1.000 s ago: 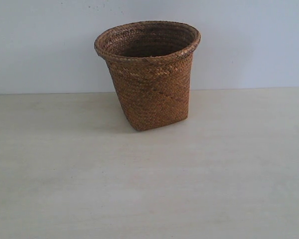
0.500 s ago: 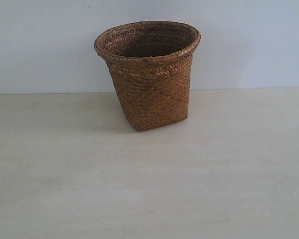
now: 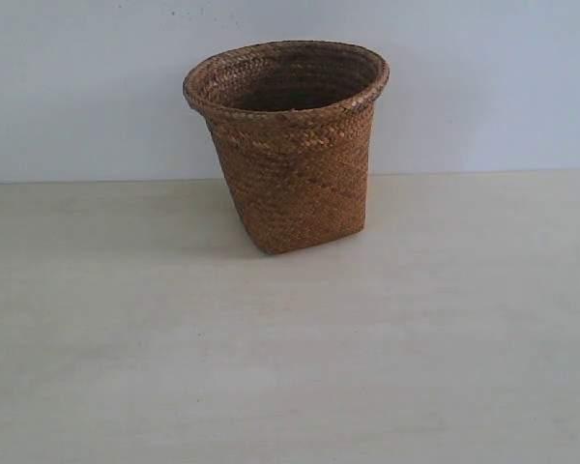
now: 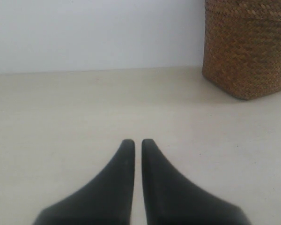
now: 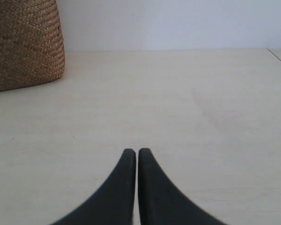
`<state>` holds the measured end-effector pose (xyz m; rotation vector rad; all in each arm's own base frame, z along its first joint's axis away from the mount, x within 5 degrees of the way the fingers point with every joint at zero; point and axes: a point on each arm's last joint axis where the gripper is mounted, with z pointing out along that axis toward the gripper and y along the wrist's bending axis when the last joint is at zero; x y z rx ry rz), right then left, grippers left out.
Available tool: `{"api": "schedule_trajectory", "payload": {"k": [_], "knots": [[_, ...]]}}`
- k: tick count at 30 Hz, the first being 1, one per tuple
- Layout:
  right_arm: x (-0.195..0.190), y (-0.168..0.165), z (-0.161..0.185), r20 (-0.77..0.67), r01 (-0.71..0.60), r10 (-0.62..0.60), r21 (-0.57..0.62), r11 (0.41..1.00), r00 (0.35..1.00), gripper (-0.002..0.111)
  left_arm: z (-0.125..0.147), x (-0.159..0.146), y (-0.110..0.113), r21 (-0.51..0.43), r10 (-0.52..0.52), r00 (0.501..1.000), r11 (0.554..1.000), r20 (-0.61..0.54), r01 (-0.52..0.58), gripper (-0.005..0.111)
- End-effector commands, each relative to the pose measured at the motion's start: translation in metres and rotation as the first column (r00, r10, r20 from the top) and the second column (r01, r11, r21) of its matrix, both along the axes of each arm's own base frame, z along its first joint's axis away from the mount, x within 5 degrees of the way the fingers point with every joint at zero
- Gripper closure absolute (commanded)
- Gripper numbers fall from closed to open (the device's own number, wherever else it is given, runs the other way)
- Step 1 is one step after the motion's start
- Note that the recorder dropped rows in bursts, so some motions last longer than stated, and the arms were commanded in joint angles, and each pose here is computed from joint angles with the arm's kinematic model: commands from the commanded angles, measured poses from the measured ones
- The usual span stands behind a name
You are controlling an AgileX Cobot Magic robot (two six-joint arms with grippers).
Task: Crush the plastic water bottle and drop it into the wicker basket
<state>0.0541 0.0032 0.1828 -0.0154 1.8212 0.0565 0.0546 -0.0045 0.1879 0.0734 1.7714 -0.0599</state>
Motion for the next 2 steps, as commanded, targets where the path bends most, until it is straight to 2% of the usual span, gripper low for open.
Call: {"api": "schedule_trajectory", "payload": {"k": [1, 2], "knots": [[-0.0003, 0.0001, 0.0013, 0.016, -0.004, 0.004, -0.007, 1.000, 1.000, 0.108, -0.0005, -0.0001, -0.0001, -0.010, 0.002, 1.000, 1.000, 0.003, -0.002, 0.102], [-0.0003, 0.0001, 0.0013, 0.016, -0.004, 0.004, -0.007, 1.000, 1.000, 0.108, -0.0005, -0.0001, -0.0001, -0.010, 0.002, 1.000, 1.000, 0.003, -0.002, 0.102]]}}
